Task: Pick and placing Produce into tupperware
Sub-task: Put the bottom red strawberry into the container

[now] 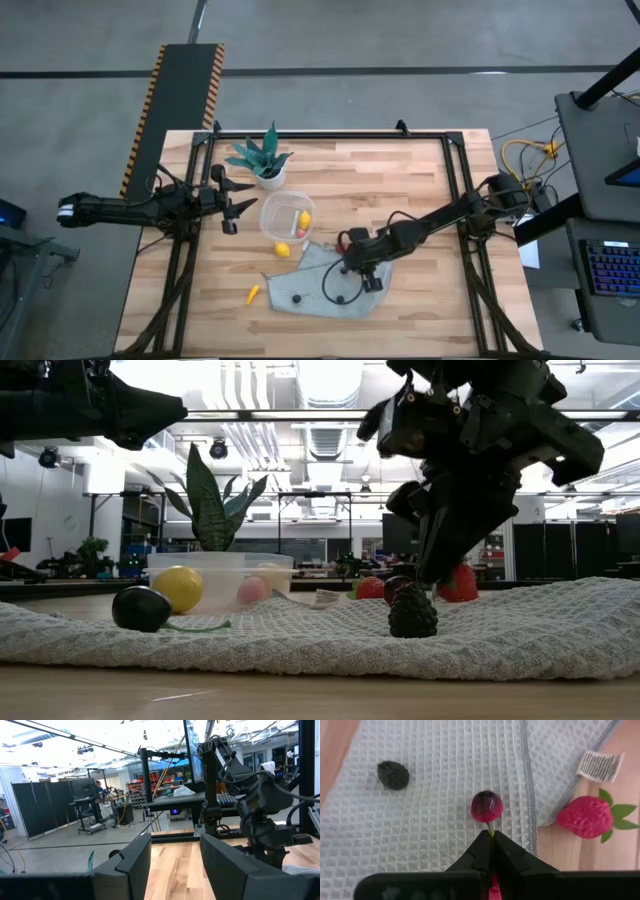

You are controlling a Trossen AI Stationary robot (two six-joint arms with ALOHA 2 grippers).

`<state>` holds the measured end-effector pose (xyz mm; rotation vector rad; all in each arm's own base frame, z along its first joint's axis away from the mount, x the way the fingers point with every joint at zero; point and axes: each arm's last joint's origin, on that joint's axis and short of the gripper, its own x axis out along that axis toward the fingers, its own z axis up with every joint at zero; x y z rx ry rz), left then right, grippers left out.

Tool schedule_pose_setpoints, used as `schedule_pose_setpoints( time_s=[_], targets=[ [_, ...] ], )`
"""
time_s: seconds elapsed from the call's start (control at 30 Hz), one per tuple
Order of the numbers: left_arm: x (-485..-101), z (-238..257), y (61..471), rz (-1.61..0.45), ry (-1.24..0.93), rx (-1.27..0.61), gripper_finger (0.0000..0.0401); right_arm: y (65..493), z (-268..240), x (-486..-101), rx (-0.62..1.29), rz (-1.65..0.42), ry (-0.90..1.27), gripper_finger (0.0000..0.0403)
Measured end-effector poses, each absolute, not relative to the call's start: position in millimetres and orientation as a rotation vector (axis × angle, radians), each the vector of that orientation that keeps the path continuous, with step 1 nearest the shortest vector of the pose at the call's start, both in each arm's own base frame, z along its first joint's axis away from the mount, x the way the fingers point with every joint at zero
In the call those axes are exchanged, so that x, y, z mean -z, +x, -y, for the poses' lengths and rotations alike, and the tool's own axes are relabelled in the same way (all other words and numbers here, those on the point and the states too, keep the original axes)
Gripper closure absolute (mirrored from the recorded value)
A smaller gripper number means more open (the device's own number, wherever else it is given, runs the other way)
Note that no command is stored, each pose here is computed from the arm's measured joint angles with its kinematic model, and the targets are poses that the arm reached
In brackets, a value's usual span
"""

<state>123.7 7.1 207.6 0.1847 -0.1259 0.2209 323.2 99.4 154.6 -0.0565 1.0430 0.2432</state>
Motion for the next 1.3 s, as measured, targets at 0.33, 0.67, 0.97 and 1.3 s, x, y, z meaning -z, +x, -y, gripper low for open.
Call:
schedule_pose_setpoints(
  time_s=[0.33, 0.67, 0.97, 1.3],
  targets=[
    [-207.6, -7.1, 123.7, 0.126, 0.185, -0.221, 0.0244, 318.3, -96.2, -188.9, -0.221, -0.909, -0.1, 0.0394],
    [-207.6, -7.1, 123.7, 0.126, 0.185, -0.221, 0.0244, 309.3, -91.5, -234.7, -0.198, -0.7, -0.153, 0.0394],
    [-207.6, -7.1, 123.7, 0.126, 0.185, -0.221, 0.0244, 298.3, -84.4, -266.0, -0.094, -0.563, -0.22, 0.0394],
    [-207.5, -7.1, 123.7, 0.126, 0.185, -0.221, 0.0244, 292.3, -82.1, -275.9, -0.081, -0.531, -0.231, 0.0394]
  ],
)
